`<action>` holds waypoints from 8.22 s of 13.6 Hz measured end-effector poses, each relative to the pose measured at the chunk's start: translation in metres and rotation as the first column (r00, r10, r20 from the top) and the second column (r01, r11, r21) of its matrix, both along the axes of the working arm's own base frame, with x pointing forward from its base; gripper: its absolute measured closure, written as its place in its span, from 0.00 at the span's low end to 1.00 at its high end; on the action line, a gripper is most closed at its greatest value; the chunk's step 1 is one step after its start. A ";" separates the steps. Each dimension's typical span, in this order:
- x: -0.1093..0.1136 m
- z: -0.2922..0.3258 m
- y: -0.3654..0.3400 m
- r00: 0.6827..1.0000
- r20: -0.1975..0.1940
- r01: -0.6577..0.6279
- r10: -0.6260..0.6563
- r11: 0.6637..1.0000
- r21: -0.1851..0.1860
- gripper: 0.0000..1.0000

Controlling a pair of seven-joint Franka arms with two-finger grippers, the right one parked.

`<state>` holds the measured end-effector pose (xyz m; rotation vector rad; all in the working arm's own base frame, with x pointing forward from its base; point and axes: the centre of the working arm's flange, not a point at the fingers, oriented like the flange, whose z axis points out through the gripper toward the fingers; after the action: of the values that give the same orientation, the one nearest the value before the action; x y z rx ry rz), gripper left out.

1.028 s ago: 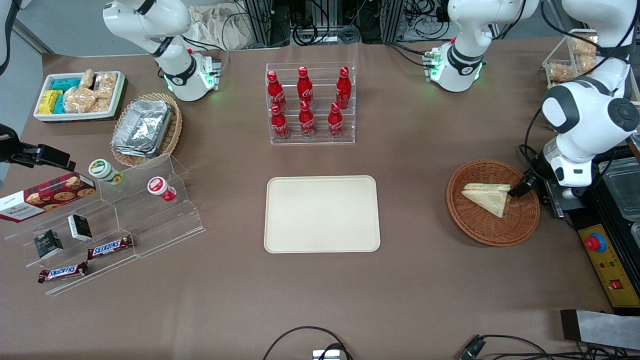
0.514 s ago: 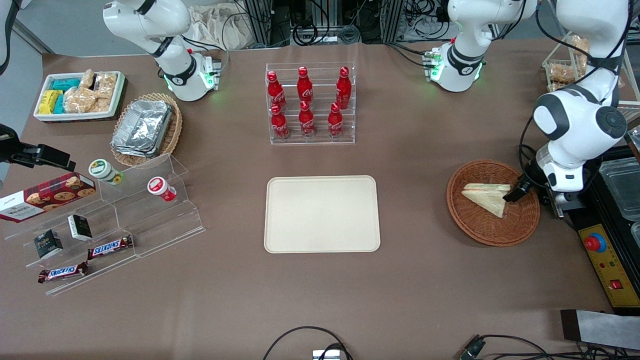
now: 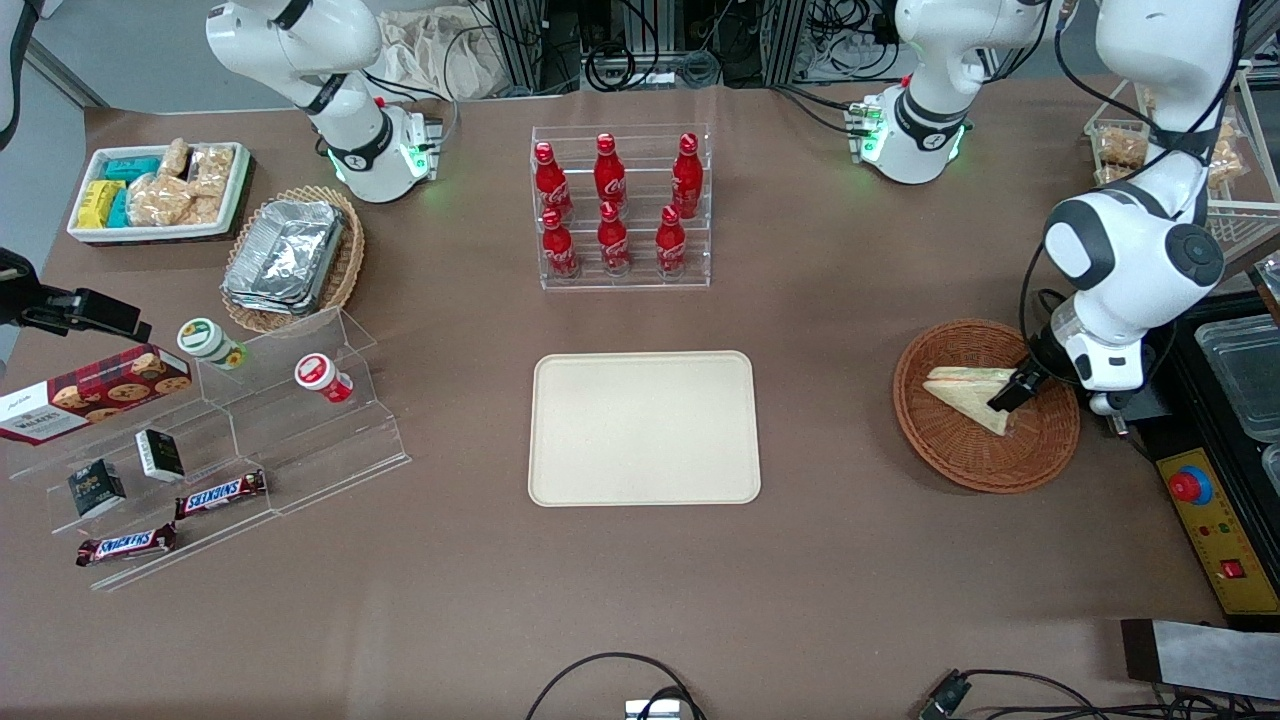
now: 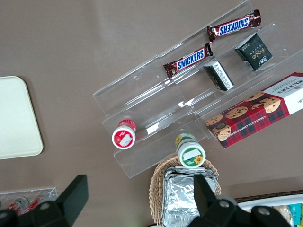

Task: Place sandwich from basket to tray
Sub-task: 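Lower the left gripper onto the sandwich and close on it, then lift the sandwich out of the basket with the left gripper, then carry the sandwich over the cream tray with the left gripper, then lower the sandwich onto the tray and open the left gripper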

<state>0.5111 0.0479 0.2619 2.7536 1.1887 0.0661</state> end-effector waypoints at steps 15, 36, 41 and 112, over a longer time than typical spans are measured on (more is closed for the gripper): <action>0.001 -0.014 -0.014 1.000 0.003 0.014 -0.014 1.000 0.012 0.71; -0.007 0.105 -0.235 0.717 -0.054 0.696 -0.695 0.711 0.100 0.71; -0.026 0.118 -0.303 0.602 -0.058 0.796 -0.796 0.593 0.120 0.70; 0.128 0.173 -0.369 0.805 -0.079 0.582 -0.588 0.756 0.299 0.00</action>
<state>0.6389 -0.3208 0.4348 3.2545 0.2636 0.2276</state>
